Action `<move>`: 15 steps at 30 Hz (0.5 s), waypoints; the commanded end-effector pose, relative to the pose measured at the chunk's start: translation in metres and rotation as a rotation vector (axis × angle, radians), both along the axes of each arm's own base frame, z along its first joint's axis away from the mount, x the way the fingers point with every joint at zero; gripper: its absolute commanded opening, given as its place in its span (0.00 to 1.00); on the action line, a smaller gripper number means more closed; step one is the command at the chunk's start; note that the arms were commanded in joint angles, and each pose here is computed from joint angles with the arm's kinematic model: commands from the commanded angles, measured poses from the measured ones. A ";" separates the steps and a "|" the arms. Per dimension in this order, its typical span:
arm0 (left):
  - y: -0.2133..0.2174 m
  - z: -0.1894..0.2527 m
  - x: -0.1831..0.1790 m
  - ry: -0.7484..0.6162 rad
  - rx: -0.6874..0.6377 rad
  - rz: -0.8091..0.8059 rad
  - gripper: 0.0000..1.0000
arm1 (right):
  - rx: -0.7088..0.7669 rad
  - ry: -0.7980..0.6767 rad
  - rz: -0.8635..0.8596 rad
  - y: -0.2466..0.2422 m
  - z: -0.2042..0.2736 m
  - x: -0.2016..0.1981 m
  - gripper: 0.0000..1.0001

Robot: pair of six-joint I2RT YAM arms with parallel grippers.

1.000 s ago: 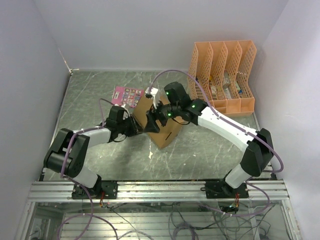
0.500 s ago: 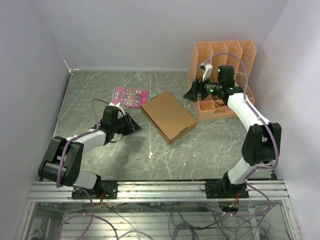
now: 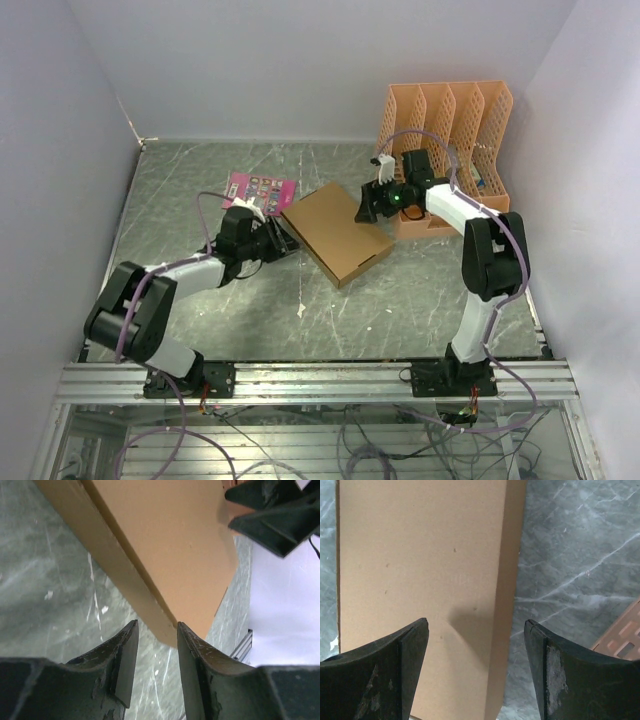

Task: Fold the paper box

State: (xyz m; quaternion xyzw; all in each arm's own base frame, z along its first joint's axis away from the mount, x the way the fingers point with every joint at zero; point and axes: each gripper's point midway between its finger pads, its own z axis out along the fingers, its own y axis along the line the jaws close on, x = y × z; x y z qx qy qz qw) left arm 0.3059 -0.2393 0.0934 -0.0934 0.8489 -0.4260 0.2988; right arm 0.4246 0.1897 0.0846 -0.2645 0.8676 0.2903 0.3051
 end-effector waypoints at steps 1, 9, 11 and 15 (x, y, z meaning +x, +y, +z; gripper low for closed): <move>-0.014 0.003 0.031 -0.027 0.020 0.041 0.48 | 0.002 0.016 0.025 0.008 -0.003 -0.010 0.76; -0.033 -0.015 0.046 0.008 0.038 0.016 0.48 | 0.038 0.023 0.090 0.028 0.012 -0.036 0.71; -0.035 -0.020 0.047 0.025 0.048 0.010 0.48 | 0.048 0.025 0.108 0.034 0.016 -0.041 0.69; -0.033 -0.025 0.043 0.035 0.055 0.011 0.41 | 0.078 0.012 0.165 0.052 0.034 -0.055 0.65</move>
